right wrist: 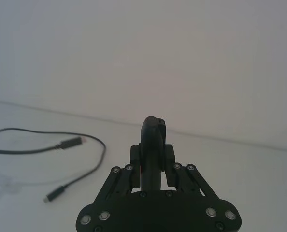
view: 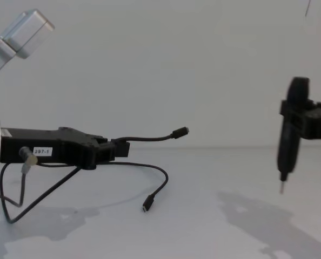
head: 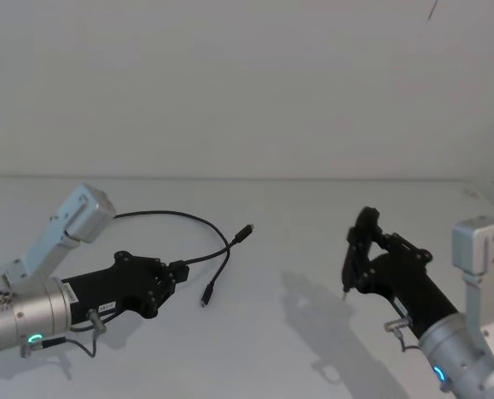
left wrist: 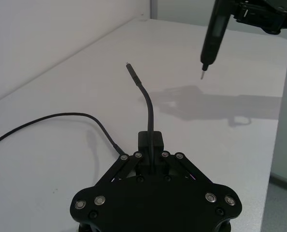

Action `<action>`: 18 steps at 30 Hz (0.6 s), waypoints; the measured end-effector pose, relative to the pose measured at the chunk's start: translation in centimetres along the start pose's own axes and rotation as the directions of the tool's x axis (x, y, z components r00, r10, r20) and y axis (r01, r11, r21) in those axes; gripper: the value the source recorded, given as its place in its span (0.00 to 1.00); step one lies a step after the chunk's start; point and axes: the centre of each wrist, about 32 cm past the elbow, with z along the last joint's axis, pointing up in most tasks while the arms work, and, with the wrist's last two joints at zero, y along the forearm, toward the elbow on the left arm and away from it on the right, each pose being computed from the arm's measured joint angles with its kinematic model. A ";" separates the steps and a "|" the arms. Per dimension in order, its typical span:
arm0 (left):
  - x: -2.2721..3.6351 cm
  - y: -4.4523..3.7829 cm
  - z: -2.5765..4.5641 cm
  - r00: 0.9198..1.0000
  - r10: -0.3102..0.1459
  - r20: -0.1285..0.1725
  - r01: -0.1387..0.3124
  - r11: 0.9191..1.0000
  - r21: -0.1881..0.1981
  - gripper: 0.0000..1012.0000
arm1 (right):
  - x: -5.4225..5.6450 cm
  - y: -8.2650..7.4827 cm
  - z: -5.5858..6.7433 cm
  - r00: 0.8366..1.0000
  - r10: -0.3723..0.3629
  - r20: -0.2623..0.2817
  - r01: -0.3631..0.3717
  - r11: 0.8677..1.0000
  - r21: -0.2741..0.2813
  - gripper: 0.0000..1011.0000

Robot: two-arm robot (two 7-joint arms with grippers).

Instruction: Pick up the data cable with the one hand.

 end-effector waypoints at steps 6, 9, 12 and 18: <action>0.14 0.08 0.00 1.000 -0.004 0.000 0.004 1.000 -0.002 0.04 | -0.3 1.8 0.2 0.998 0.058 -0.014 -0.058 0.998 0.039 0.28; 0.19 0.11 0.01 1.000 -0.005 0.001 0.005 1.000 -0.002 0.04 | -0.6 3.0 0.3 0.996 0.088 -0.023 -0.087 0.994 0.062 0.28; 0.22 0.12 0.00 1.000 -0.006 0.001 0.006 1.000 -0.002 0.04 | -0.9 4.0 0.5 0.993 0.114 -0.025 -0.111 0.990 0.084 0.28; 0.25 0.13 -0.01 1.000 -0.008 0.000 0.008 1.000 -0.003 0.04 | -1.0 5.7 0.9 0.989 0.147 -0.014 -0.144 0.982 0.126 0.28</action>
